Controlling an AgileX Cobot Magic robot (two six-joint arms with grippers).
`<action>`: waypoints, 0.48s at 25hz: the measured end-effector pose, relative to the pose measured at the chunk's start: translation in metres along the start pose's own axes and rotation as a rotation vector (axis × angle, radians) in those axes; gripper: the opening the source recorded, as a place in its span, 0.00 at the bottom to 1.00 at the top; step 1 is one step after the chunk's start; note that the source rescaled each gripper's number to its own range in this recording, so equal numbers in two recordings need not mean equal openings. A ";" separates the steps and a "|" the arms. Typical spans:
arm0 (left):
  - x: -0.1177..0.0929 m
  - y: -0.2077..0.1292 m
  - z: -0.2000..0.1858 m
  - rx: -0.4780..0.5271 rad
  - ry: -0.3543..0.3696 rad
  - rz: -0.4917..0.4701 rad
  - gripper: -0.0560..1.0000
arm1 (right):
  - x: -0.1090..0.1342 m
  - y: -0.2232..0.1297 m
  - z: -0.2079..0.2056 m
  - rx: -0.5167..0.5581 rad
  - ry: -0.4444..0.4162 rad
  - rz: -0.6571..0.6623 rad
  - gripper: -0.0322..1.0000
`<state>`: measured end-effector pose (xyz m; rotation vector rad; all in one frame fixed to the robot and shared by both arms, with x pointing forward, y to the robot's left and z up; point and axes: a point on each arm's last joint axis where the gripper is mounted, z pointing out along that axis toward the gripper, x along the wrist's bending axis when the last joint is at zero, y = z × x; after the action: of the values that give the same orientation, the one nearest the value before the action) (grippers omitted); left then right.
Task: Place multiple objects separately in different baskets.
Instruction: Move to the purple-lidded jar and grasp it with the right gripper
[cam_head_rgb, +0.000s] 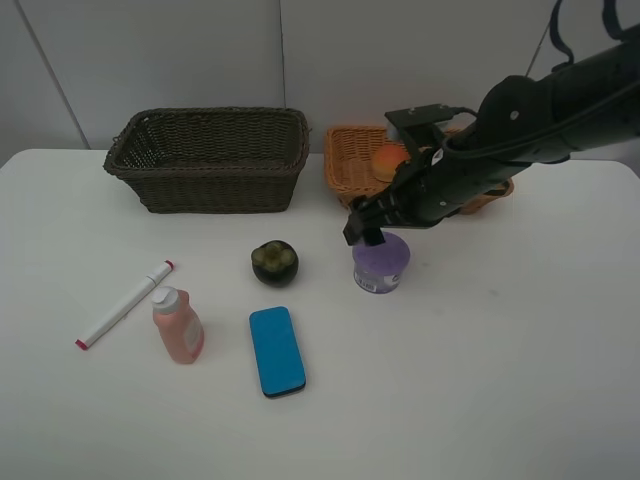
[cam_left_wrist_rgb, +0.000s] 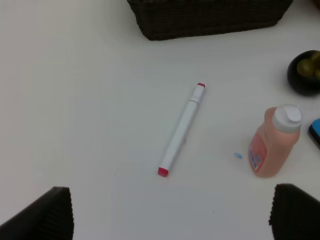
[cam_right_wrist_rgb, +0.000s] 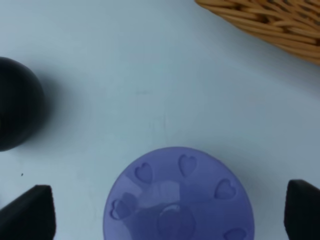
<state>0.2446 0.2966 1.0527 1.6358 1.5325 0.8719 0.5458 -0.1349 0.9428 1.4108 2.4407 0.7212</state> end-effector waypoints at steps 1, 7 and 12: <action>0.000 0.000 0.000 0.000 0.000 0.000 1.00 | 0.000 0.000 0.000 -0.001 0.000 0.000 1.00; 0.000 0.000 0.000 0.000 0.000 0.000 1.00 | -0.001 -0.004 0.011 0.026 -0.001 0.002 1.00; 0.000 0.000 0.000 0.000 0.000 0.000 1.00 | -0.001 -0.009 0.021 0.056 0.000 0.005 1.00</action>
<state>0.2446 0.2966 1.0527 1.6358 1.5325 0.8719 0.5486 -0.1337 0.9200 1.4373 2.4767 0.6584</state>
